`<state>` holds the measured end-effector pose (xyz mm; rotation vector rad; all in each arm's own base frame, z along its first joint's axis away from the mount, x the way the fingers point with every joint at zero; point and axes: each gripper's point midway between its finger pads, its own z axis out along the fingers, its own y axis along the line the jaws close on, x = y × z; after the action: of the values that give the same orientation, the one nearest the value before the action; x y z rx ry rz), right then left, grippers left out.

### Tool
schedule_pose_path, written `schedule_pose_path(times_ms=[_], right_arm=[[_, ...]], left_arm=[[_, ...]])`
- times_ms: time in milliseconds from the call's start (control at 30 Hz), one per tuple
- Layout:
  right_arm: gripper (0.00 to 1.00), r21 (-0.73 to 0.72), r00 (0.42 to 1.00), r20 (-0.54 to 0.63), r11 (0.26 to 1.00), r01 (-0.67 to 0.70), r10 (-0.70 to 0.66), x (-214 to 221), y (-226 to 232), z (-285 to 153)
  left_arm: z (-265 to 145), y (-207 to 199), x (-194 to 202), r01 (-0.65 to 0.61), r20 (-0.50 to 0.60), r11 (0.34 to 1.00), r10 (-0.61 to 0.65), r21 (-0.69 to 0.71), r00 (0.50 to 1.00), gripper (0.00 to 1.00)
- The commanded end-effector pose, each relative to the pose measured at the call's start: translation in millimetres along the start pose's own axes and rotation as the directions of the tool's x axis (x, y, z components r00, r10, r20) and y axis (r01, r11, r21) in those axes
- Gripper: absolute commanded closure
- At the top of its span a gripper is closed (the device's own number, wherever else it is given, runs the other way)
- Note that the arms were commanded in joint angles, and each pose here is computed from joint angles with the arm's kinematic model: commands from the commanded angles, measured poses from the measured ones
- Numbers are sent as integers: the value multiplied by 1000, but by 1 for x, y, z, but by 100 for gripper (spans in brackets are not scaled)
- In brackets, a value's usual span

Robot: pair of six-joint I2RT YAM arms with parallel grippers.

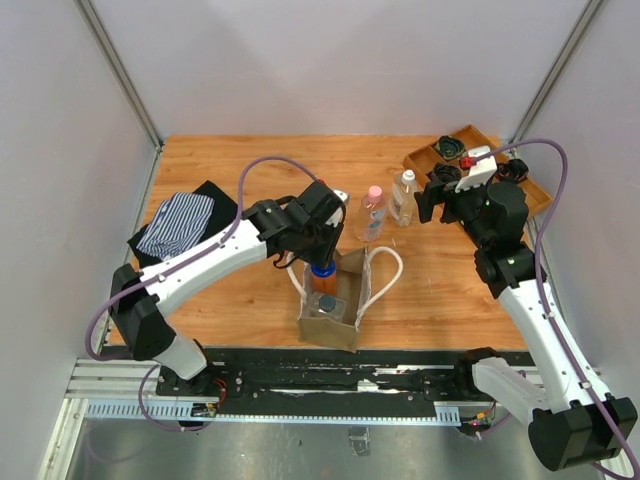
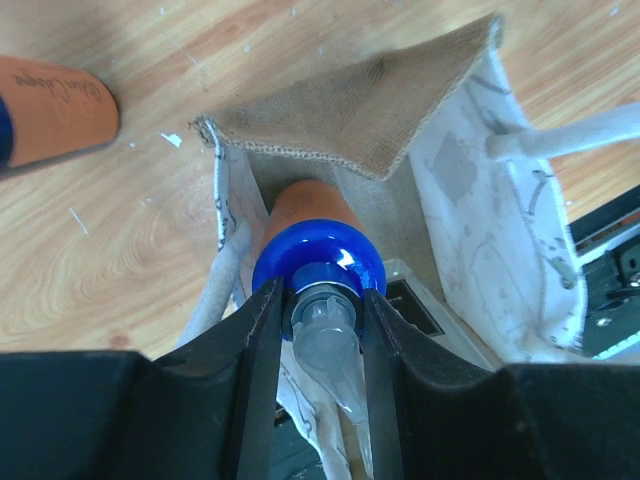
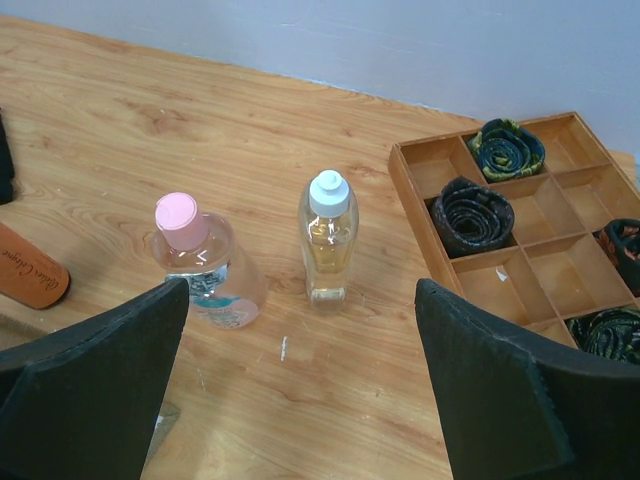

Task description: Take the personal care products out of the canvas bag

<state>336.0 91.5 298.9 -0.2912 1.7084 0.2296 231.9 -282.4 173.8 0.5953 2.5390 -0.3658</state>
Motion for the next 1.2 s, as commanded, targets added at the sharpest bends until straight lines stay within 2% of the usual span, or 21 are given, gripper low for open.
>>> schedule_pose_path(times_ms=[0,233,533,733,900,1067,1167], right_arm=[[5,-48,999,38,999,-13,14,-19,11,-3],[10,-92,1000,3,995,-24,24,-10,26,-7],[11,-217,999,-27,976,-29,23,2,73,-12],[19,-343,999,-51,939,-1,-18,-3,118,-30],[26,-441,995,-82,897,20,-63,-5,158,-49],[32,-533,972,-178,845,35,-153,19,190,-62],[31,-623,942,-216,779,71,-258,40,209,-69]], left_arm=[[-54,-18,-62,5,203,998,-18,62,979,96],[-114,-25,-114,29,333,997,-50,68,942,96],[-172,-10,-180,84,551,996,-60,-17,832,99],[-139,21,-203,146,560,980,-48,-133,827,100],[-94,54,-209,210,558,967,-97,-143,824,100],[-56,81,-210,250,541,958,-137,-142,830,99],[-32,94,-206,261,504,953,-150,-157,851,99]])
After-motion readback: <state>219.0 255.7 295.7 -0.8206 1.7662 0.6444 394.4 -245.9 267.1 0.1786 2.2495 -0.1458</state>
